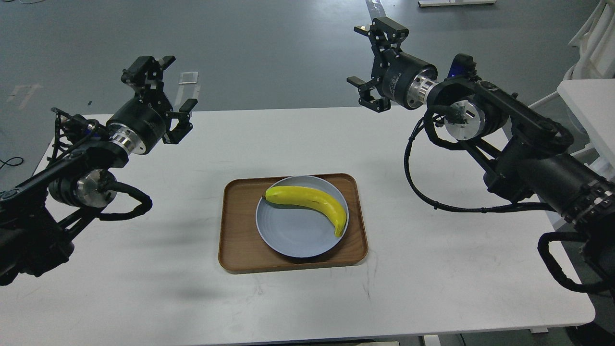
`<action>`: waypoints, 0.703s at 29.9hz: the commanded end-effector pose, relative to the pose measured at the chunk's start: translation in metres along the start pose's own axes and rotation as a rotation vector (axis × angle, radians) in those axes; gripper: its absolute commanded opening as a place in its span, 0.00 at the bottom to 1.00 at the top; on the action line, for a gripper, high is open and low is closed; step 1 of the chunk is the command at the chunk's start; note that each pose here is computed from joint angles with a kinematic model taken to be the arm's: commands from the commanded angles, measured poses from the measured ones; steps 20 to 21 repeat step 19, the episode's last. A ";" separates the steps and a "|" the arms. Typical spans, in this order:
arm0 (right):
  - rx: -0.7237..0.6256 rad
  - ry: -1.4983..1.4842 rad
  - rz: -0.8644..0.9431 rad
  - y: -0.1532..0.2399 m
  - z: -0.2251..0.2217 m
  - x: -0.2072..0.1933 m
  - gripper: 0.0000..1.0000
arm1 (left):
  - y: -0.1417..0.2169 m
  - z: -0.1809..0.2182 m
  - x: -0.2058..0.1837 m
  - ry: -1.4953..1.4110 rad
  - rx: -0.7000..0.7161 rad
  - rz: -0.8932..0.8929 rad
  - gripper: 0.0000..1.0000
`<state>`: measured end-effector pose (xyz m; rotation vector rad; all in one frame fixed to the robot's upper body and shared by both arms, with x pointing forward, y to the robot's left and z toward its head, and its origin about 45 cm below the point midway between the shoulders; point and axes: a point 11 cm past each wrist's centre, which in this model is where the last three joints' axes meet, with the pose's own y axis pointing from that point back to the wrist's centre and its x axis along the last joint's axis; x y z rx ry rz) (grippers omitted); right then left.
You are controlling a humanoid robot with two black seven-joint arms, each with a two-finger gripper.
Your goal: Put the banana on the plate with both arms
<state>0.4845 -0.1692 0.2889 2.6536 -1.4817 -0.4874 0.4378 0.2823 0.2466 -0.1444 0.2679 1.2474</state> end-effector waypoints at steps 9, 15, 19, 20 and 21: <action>-0.054 -0.045 -0.004 0.006 0.021 0.001 1.00 | 0.000 -0.002 0.001 0.016 -0.007 0.005 0.98; -0.061 -0.069 -0.003 0.010 0.033 0.003 1.00 | -0.002 0.004 0.002 0.033 -0.032 0.014 0.98; -0.047 -0.073 0.000 0.012 0.030 0.007 1.00 | -0.002 0.003 0.003 0.033 -0.031 0.018 0.98; -0.047 -0.073 0.000 0.012 0.030 0.007 1.00 | -0.002 0.003 0.003 0.033 -0.031 0.018 0.98; -0.047 -0.073 0.000 0.012 0.030 0.007 1.00 | -0.002 0.003 0.003 0.033 -0.031 0.018 0.98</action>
